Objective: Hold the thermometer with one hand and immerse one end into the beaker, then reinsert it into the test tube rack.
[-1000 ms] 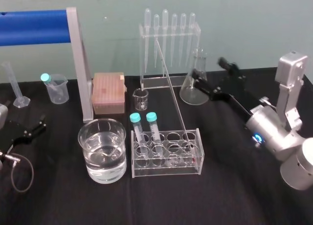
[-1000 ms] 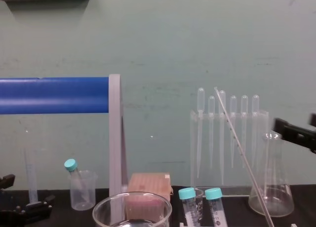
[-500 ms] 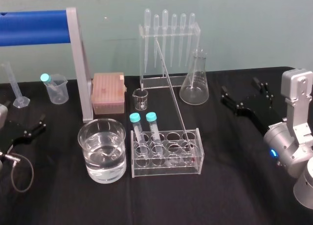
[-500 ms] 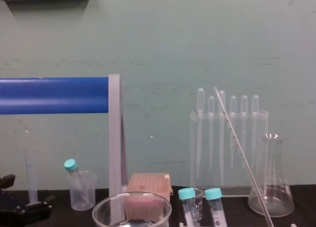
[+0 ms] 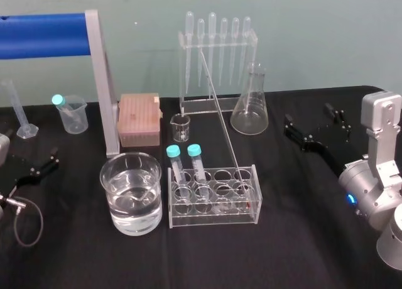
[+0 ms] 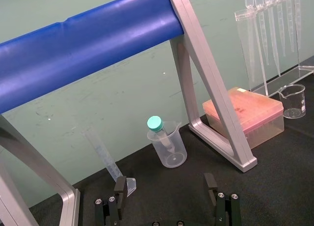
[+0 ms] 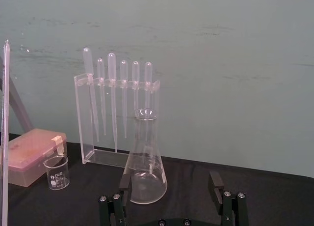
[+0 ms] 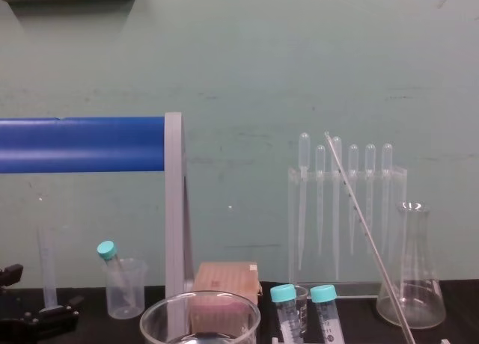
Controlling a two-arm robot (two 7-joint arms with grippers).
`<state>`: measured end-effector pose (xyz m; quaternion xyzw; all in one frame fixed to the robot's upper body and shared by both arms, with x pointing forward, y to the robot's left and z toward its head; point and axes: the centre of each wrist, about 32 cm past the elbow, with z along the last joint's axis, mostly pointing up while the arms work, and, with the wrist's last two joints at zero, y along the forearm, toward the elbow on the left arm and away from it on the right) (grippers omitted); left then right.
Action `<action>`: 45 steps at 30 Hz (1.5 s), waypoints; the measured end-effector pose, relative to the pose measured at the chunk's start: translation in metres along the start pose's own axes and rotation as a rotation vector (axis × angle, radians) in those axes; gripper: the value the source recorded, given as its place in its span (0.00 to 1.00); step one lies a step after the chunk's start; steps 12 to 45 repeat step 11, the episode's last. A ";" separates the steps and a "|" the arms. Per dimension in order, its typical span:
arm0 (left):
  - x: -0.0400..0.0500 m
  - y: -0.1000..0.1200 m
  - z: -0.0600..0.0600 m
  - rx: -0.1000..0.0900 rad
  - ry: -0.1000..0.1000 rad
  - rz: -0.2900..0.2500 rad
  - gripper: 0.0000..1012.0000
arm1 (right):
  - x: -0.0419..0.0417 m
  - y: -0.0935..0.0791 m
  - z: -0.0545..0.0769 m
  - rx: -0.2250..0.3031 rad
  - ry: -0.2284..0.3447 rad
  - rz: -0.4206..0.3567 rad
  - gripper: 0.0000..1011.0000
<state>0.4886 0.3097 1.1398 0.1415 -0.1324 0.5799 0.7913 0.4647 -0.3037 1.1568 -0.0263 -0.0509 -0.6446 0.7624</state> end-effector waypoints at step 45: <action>0.0000 0.000 0.000 0.000 0.000 0.000 1.00 | -0.0002 0.000 0.001 0.004 -0.003 0.000 0.99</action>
